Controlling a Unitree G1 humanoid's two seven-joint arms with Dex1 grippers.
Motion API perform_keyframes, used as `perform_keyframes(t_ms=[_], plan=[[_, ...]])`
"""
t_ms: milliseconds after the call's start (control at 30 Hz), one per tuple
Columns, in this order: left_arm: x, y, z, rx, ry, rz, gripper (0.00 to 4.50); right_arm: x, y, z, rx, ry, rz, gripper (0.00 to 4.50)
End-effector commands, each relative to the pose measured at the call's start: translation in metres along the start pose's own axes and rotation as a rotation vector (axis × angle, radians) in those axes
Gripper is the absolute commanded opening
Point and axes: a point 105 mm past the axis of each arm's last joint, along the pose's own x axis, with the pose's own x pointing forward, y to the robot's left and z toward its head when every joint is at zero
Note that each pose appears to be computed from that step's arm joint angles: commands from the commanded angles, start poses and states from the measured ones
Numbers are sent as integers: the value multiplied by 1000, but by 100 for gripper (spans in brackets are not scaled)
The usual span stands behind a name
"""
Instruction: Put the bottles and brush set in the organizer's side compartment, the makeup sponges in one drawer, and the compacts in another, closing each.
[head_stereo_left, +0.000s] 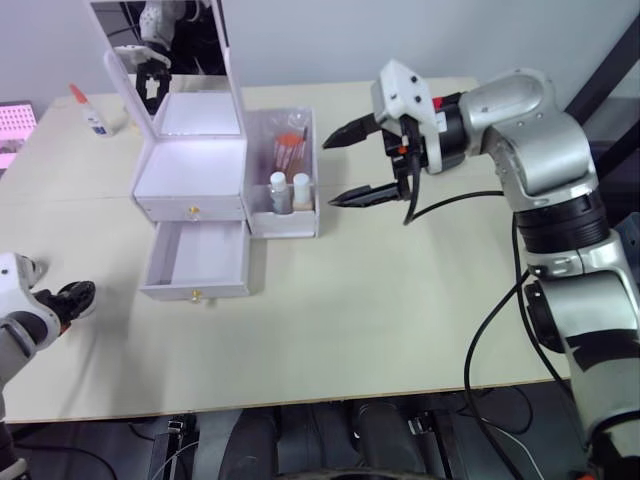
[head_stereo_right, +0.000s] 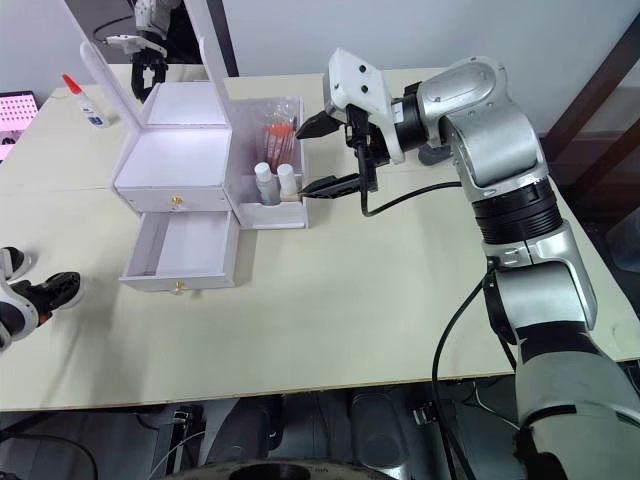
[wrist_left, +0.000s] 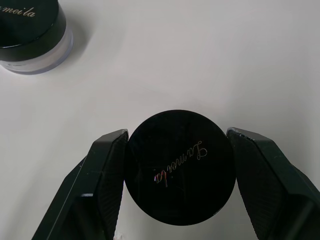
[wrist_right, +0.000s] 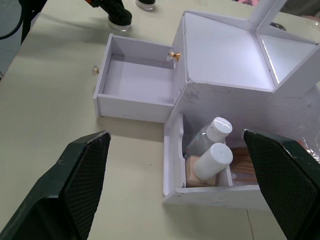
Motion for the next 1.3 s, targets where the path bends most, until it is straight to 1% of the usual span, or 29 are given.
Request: perform_keyframes(t_ms=[33, 133, 233, 300, 333, 400, 433, 467, 500, 533, 633, 767, 1000, 1133, 1300], plan=[[-1, 3, 5, 10, -13, 15, 261, -8, -4, 17, -66, -26, -32, 450], [-6, -1, 23, 33, -56, 6, 261, -8, -5, 16, -65, -23, -37, 450], [-16, -17, 47, 43, -113, -53, 261, -8, -5, 16, -58, -25, -38, 450], [-25, -31, 64, 68, -147, -101, 261, -8, -4, 15, -56, -24, -37, 450], [-29, -43, 72, 84, -167, -138, 261, -8, -4, 15, -55, -25, -37, 450], [-40, -73, 82, 145, -174, -250, 261, -7, -5, 14, -51, -26, -42, 450], [-45, -90, 83, 196, -159, -317, 261, -7, -5, 14, -50, -26, -42, 450], [-50, -112, 78, 255, -128, -399, 261, -7, -4, 14, -50, -27, -42, 450], [-53, -126, 73, 294, -105, -450, 261, -7, -4, 14, -50, -28, -41, 450], [-55, -139, 64, 335, -68, -498, 261, -7, -3, 14, -47, -31, -40, 450], [-52, -155, 48, 363, -13, -544, 261, -8, -3, 14, -43, -34, -44, 450], [-44, -159, 42, 340, 0, -538, 261, -9, -2, 13, -39, -32, -56, 450], [-34, -149, 32, 358, 43, -473, 261, -12, -2, 11, -29, -23, -75, 450], [-30, -138, 28, 385, 60, -427, 261, -11, -2, 12, -29, -28, -81, 450], [-29, -138, 30, 380, 43, -426, 261, -12, -5, 12, -28, -30, -95, 450]])
